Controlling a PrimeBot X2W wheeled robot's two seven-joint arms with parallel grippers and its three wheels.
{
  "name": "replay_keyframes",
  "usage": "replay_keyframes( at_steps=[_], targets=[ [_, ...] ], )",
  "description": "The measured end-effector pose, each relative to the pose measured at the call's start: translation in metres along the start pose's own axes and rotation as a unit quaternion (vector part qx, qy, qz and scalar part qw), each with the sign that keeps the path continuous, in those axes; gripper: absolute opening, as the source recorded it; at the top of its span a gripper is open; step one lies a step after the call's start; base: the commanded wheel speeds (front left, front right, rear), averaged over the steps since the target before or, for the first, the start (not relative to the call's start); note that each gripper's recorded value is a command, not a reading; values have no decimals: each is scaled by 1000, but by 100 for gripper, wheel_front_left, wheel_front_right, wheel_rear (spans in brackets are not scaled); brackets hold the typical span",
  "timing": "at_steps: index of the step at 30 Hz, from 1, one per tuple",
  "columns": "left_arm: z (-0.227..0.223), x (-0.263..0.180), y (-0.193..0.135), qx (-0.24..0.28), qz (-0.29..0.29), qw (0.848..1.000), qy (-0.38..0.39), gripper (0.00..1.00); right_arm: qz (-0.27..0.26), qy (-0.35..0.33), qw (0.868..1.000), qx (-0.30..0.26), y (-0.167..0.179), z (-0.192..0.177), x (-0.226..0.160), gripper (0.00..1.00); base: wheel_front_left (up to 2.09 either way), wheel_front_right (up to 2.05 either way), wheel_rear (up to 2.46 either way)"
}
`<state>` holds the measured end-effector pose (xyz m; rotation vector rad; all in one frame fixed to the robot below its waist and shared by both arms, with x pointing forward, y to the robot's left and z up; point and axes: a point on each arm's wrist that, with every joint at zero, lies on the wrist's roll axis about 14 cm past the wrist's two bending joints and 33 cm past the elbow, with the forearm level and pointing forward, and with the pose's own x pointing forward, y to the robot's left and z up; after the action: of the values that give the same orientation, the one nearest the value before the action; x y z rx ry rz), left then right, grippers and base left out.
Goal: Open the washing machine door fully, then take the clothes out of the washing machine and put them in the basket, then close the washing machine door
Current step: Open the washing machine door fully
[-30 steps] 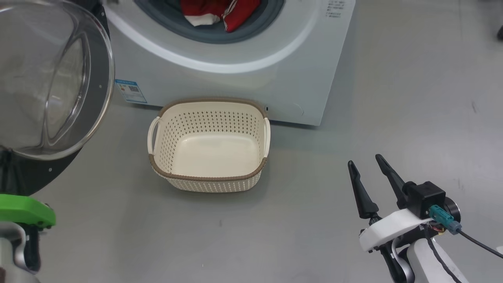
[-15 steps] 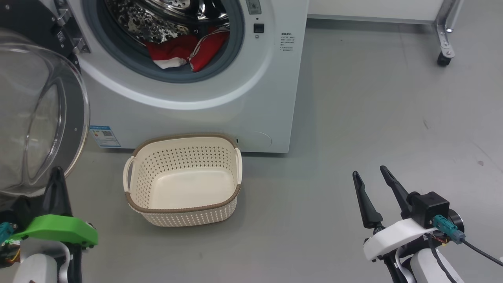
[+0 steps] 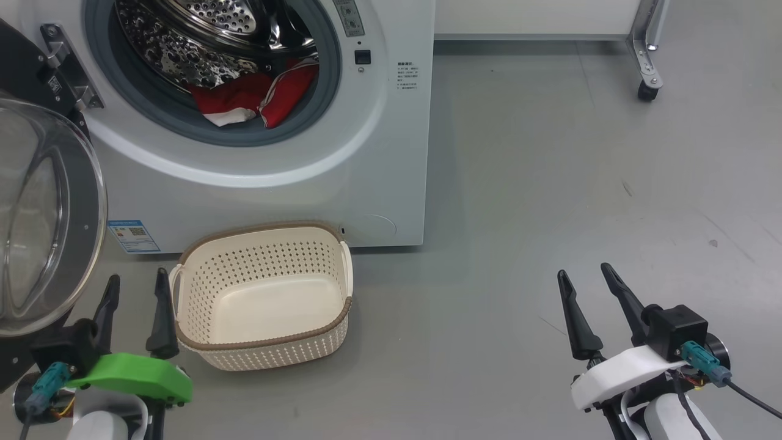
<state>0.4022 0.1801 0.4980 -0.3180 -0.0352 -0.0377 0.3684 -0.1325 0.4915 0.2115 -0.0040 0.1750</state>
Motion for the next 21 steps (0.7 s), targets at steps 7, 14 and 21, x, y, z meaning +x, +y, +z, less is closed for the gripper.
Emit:
replay_keyframes(
  at_steps=[7,14,21],
  targets=[
    [-9,-6,-3,2,-4,1000,12,100,-4,0,1000,1,-2,-1,-3,100,0,0,0],
    [-11,-9,-7,-1,-8,1000,12,100,-7,-1,1000,0,-4,0,-5,100,0,0,0],
    [-9,-12,-9,-1,-12,1000,9,100,-8,-5,1000,0,-4,2,-7,100,0,0,0]
  ],
)
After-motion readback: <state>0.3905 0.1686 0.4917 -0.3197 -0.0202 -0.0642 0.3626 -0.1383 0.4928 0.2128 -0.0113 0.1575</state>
